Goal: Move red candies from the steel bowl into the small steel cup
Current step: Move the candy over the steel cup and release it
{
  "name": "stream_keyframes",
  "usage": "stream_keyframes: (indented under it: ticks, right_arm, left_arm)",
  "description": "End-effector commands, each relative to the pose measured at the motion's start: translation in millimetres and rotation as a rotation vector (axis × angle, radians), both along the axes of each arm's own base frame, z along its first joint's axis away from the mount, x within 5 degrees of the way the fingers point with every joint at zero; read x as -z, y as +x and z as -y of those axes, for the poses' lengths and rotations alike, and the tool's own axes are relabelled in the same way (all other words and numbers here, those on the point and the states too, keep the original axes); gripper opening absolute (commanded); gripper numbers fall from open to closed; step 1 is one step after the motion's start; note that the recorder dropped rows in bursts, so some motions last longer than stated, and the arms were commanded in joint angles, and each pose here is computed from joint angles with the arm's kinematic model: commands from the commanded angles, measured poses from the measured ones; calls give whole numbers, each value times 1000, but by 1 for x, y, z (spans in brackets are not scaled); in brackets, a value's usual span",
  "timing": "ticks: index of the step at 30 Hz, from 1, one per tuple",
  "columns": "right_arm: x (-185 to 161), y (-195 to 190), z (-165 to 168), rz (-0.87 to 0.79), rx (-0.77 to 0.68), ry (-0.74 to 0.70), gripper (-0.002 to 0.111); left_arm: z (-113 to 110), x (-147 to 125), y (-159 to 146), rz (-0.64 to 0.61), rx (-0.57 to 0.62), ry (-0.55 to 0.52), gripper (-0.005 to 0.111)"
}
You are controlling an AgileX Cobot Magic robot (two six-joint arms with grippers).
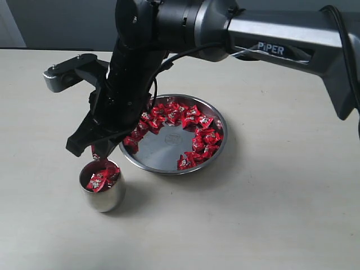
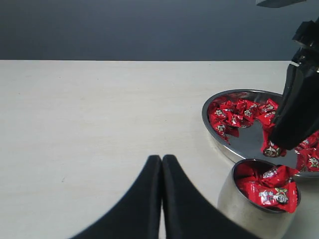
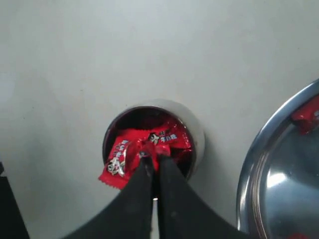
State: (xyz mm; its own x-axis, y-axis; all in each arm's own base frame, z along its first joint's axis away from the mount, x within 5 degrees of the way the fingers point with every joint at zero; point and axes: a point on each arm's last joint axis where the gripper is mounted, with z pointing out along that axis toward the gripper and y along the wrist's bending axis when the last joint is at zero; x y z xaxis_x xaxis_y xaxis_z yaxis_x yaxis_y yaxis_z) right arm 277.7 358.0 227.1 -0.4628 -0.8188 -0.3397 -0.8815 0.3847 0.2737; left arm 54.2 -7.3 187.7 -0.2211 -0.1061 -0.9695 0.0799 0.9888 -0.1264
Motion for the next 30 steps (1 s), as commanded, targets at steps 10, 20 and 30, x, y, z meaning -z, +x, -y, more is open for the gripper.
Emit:
stream_keyframes:
  ticks: [10,20,30]
  right_arm:
    - [23,0,-8,-63,-41,13,-1]
    - [23,-1,-7,-64,-68,7,31]
    - [12,1,0,11,-84,-20,31]
  left_arm:
    - [0,0,0,12,-7,0,0]
    - [0,0,0,12,-7,0,0]
    - [0,0,0,12,-7,0,0]
